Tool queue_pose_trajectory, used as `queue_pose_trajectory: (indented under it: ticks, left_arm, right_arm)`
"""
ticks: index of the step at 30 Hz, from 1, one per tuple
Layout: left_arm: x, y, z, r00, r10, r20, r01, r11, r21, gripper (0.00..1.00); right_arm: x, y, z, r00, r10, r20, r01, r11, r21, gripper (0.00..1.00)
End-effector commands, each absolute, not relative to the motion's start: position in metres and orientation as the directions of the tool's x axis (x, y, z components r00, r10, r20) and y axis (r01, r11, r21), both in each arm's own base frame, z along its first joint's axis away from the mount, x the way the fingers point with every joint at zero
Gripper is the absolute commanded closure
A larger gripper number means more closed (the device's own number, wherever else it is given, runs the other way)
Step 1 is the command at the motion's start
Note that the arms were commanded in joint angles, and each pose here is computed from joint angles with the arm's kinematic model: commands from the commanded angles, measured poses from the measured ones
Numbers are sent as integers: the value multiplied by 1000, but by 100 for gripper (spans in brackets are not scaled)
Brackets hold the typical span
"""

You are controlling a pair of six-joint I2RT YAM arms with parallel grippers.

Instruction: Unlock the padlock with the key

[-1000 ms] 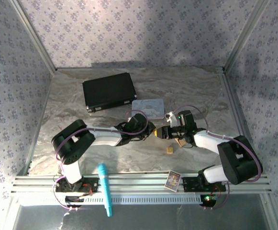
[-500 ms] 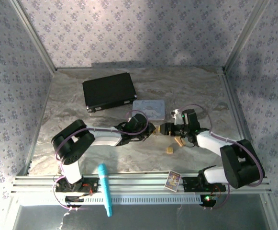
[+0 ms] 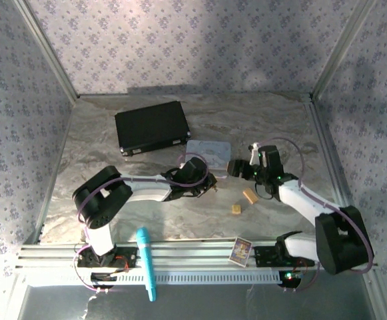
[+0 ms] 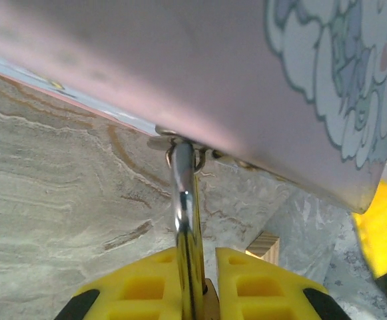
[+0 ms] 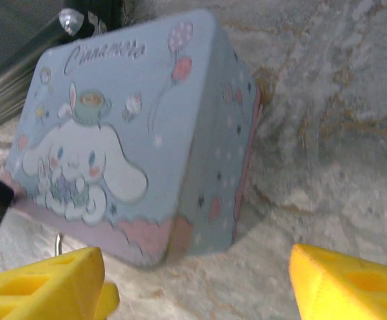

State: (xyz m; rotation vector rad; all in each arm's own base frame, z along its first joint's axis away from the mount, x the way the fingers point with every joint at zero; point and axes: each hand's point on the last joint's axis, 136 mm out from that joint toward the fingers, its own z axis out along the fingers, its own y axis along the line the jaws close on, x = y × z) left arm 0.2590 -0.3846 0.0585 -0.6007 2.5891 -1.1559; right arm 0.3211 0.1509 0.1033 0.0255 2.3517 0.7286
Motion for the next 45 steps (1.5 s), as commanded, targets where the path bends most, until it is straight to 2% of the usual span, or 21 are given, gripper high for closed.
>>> queue_pose_trajectory:
  ticks: [1,8,15,19,22,27,29,31,38,41,42,45]
  left_arm:
    - [242,-371,27,-899,-437,-11,-324,683,-655,100]
    - [242,-357,15,-924,-373,-79,-265,777,-570,100]
    - [244,-307,6,-950,-228,-215,-157,940,-303,100]
    - [245,-276,11,-953,-98,-287,-74,993,-95,94]
    - [247,-262,12,-956,-16,-292,-27,999,34,93]
    - [244,-252,8,-957,63,-284,17,987,162,91]
    - [242,-257,9,-952,104,-288,49,980,194,83]
    - [242,-264,12,-943,147,-297,78,970,231,81]
    - [239,-272,15,-933,210,-293,118,946,302,79]
    - [238,-275,19,-923,236,-303,132,936,328,75]
    - [237,-278,19,-922,243,-303,138,934,328,71]
    - [233,-283,19,-919,257,-297,155,933,326,70]
  right_arm:
    - [335,154,99,-812,190,-552,-129,864,487,28]
    - [345,167,66,-868,119,-482,-122,890,440,34]
    - [341,160,40,-895,42,-443,-123,933,337,36]
    - [340,161,31,-906,23,-423,-132,934,333,37]
    - [340,163,25,-913,10,-408,-140,932,335,38]
    - [339,166,22,-920,13,-392,-137,926,352,38]
    - [339,167,23,-921,13,-389,-138,924,357,38]
    - [339,167,22,-921,7,-389,-144,924,355,39]
    - [337,164,16,-932,29,-362,-118,919,376,39]
    - [337,163,16,-932,32,-361,-115,918,379,39]
    - [337,163,16,-932,33,-360,-113,919,378,39]
    - [338,163,16,-932,35,-361,-112,918,379,39]
